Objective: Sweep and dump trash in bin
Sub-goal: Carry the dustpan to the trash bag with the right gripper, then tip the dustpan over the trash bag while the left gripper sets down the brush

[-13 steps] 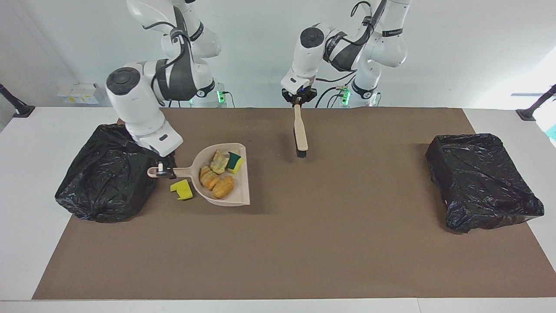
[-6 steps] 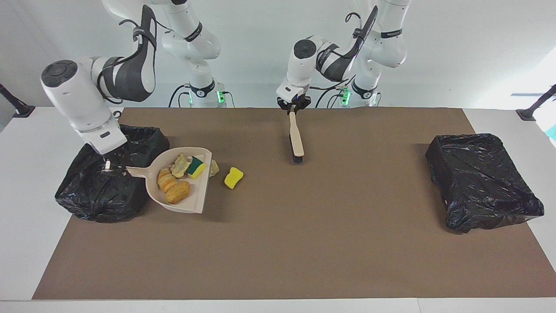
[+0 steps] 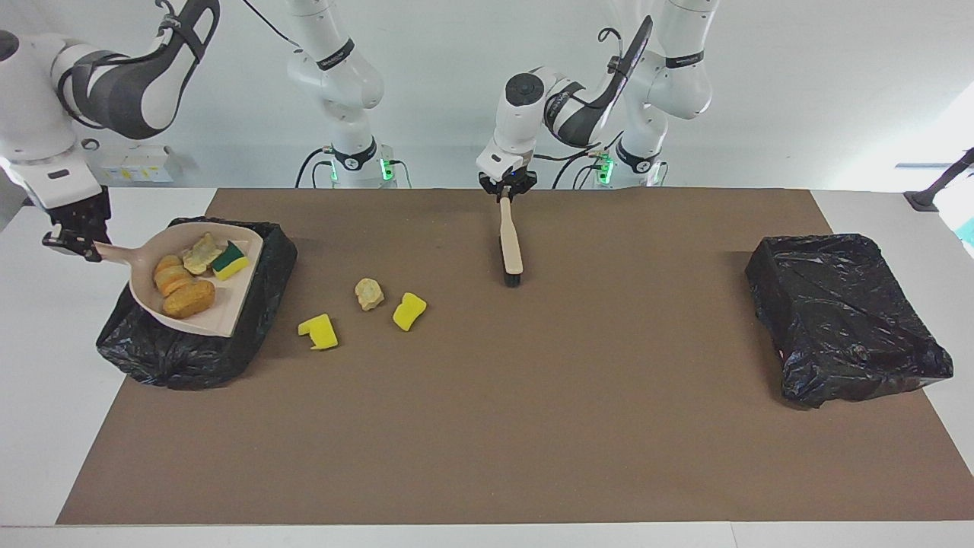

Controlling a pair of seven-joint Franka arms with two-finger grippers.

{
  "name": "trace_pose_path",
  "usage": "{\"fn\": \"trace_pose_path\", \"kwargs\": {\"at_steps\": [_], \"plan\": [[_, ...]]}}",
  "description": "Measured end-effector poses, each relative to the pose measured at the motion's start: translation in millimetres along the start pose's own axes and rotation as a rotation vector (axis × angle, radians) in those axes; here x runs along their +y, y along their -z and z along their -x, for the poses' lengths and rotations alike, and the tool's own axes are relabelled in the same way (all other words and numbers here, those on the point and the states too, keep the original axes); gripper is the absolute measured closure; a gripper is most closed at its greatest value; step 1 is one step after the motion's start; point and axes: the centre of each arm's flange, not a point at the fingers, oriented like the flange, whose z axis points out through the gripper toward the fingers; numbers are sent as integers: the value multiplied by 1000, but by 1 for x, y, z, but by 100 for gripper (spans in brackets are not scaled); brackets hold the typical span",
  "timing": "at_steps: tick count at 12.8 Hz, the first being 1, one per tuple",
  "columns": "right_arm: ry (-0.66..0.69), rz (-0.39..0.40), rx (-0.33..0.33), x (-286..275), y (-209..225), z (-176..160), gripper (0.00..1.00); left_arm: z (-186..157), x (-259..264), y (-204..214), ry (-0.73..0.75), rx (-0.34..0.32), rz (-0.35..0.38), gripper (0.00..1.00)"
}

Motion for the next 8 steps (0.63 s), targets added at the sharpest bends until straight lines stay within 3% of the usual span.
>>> {"fn": "trace_pose_path", "kwargs": {"at_steps": [4, 8], "plan": [[-52, -59, -265, -28, -7, -6, 68, -5, -4, 0, 10, -1, 1, 70], [-88, -26, -503, -45, -5, -63, 68, -42, -25, 19, 87, 23, 32, 22]]}}
